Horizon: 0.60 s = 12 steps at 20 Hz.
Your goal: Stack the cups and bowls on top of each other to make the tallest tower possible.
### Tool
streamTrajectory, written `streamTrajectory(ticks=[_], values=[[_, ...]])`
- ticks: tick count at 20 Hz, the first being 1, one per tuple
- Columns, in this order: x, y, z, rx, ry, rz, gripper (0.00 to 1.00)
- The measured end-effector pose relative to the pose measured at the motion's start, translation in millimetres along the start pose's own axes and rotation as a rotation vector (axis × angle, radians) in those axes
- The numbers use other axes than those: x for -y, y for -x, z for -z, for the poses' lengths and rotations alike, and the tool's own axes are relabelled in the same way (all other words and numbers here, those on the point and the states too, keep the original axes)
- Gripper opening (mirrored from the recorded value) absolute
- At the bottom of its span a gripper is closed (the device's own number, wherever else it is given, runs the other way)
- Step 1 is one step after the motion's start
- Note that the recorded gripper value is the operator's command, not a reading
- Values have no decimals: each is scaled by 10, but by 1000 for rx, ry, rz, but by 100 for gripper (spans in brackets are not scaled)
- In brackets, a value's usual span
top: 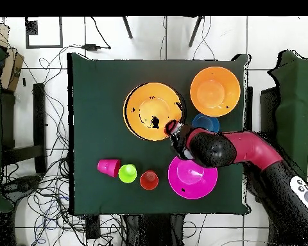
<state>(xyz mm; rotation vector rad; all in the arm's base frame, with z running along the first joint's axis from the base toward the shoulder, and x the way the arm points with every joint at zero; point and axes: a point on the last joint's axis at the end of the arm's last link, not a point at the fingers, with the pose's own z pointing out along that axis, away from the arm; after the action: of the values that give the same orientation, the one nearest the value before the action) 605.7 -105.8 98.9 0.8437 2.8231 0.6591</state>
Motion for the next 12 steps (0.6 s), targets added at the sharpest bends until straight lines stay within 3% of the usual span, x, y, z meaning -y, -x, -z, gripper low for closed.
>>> streamTrajectory(ticks=[12], values=[[118,13,2,11,-9,6,0]])
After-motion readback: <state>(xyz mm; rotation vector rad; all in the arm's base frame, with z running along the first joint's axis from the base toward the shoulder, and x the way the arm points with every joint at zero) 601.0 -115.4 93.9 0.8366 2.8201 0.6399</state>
